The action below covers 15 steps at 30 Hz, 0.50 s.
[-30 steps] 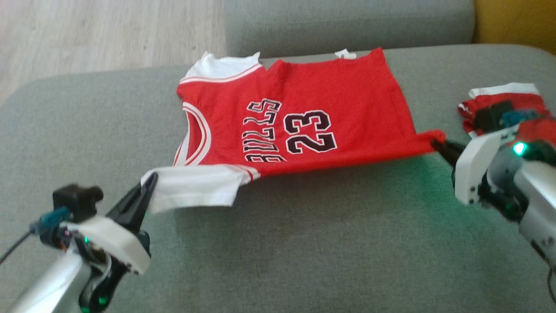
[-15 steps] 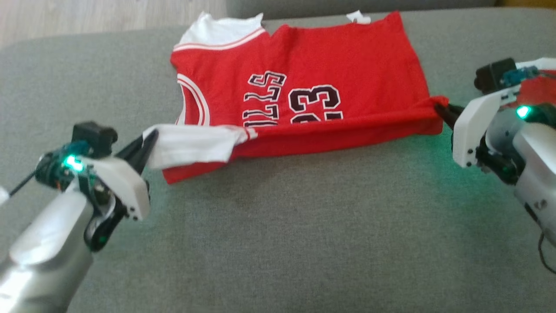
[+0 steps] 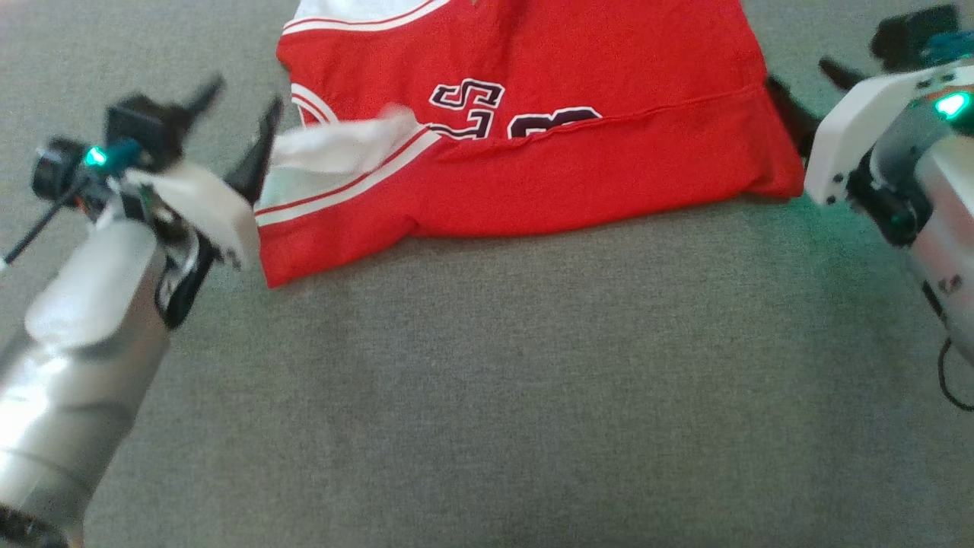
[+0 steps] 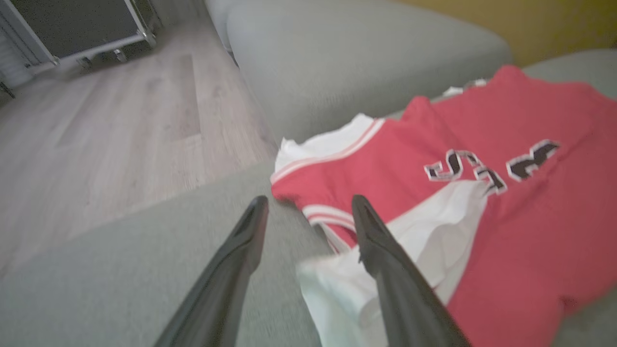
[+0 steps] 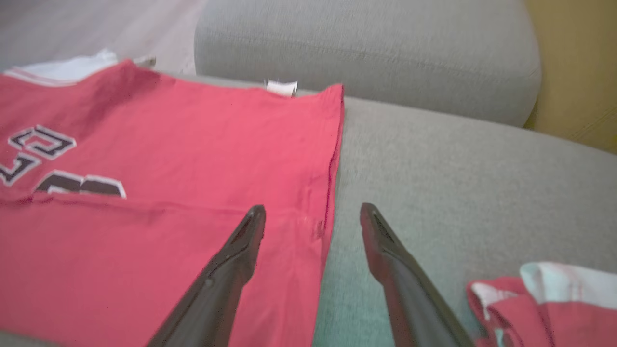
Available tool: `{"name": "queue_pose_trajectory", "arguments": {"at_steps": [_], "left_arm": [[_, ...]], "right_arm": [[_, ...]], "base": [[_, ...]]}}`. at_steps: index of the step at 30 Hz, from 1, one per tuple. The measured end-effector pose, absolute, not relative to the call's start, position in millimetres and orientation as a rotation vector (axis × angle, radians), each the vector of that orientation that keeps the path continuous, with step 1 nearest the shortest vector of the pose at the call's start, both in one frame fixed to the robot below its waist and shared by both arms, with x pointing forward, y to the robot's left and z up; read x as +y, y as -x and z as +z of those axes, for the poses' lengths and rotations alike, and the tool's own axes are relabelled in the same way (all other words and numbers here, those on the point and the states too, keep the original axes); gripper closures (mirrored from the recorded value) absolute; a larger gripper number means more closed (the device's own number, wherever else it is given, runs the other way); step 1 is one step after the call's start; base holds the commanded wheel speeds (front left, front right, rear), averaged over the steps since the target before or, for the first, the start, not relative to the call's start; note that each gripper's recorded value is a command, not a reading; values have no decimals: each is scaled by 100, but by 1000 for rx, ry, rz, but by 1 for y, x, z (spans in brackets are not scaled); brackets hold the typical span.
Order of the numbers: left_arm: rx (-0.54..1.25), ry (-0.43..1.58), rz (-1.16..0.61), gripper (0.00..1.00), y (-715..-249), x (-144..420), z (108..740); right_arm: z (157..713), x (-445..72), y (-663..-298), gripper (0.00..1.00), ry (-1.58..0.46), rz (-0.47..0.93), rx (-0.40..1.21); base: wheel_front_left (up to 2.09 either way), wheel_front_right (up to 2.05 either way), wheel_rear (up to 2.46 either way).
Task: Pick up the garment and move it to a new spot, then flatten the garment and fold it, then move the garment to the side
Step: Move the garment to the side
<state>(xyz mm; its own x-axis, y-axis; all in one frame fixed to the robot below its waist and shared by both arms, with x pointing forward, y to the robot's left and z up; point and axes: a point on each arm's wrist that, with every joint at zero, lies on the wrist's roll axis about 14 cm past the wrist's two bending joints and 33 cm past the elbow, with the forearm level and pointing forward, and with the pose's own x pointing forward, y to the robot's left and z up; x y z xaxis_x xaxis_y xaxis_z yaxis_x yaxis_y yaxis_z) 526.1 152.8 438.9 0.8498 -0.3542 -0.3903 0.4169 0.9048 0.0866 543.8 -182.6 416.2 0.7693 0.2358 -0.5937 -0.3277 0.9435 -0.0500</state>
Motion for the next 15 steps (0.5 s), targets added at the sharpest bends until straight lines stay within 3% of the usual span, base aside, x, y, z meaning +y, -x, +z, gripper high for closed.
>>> {"name": "queue_pose_trajectory", "arguments": {"at_steps": [6,15], "left_arm": [[104,-83,-327,0,-559,151,497],[-137,85,-250,0,-534,151,565]], "right_arm": [[444,-183,-564,0,86,269,419],[512,-180,-570,0,24,250,132]], "base": [[0,0,0],[0,0,0]]}}
